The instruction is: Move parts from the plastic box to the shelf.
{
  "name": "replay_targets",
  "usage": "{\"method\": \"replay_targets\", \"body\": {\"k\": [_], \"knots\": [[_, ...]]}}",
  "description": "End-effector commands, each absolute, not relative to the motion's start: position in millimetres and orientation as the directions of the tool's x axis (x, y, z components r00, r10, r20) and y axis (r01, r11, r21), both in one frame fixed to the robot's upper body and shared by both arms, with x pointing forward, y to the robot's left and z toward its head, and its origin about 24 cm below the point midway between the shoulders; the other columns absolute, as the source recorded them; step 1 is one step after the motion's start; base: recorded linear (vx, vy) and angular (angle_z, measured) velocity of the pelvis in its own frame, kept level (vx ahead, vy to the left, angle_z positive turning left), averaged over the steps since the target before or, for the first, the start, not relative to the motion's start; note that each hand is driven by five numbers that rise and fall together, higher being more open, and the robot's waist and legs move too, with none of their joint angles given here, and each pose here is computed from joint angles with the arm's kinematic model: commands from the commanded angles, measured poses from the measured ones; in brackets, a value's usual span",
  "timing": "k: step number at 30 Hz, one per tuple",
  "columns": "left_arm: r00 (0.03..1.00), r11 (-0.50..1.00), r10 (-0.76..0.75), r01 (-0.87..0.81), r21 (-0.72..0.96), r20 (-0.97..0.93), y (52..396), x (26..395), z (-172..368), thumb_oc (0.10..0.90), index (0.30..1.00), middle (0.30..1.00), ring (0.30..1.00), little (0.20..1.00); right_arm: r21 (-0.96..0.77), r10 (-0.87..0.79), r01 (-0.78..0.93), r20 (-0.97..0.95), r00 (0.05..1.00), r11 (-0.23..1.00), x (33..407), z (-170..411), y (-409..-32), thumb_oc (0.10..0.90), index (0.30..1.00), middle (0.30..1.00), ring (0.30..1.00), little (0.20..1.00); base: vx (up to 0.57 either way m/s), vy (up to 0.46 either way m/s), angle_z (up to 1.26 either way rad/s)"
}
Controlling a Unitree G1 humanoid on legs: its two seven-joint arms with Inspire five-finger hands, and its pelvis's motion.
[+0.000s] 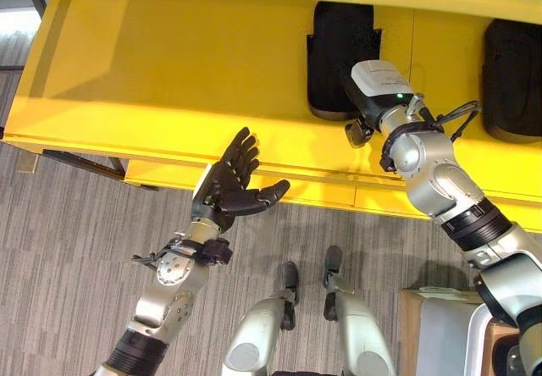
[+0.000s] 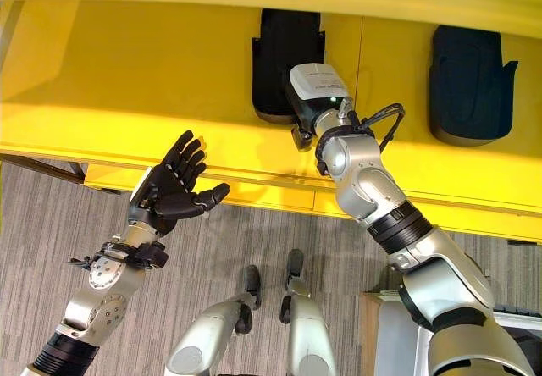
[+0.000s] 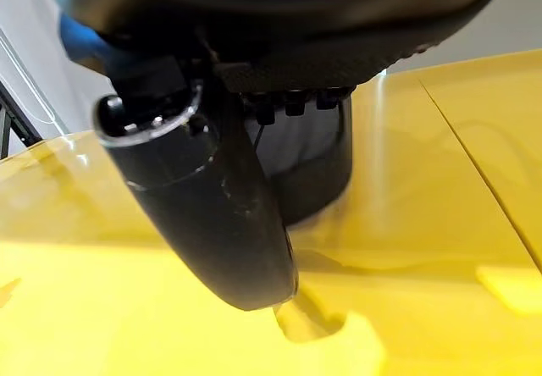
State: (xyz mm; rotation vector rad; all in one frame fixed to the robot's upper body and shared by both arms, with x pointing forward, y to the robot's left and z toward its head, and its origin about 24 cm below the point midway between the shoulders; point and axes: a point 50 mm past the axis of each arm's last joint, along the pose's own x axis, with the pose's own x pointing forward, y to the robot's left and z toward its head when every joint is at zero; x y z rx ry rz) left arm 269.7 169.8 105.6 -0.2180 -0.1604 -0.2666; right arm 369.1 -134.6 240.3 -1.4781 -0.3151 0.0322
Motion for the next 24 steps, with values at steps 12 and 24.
{"method": "replay_targets", "body": {"k": [12,24], "knots": [[0.91,0.871,-0.364,0.408,-0.273,0.198,133.7,259.8,106.4,0.9,1.0,1.0,1.0,1.0,-0.89,0.328,0.417,0.455,0.828,0.182,343.9,295.4,-109.9,0.9,1.0,1.0,1.0,1.0,0.0,0.0,0.0],[0.908,0.868,-0.37,0.413,-0.274,0.197,130.4,259.4,105.6,0.9,1.0,1.0,1.0,1.0,-0.831,0.369,0.467,0.554,0.746,0.303,330.5,308.3,-100.6,0.9,1.0,1.0,1.0,1.0,0.0,0.0,0.0]]}}
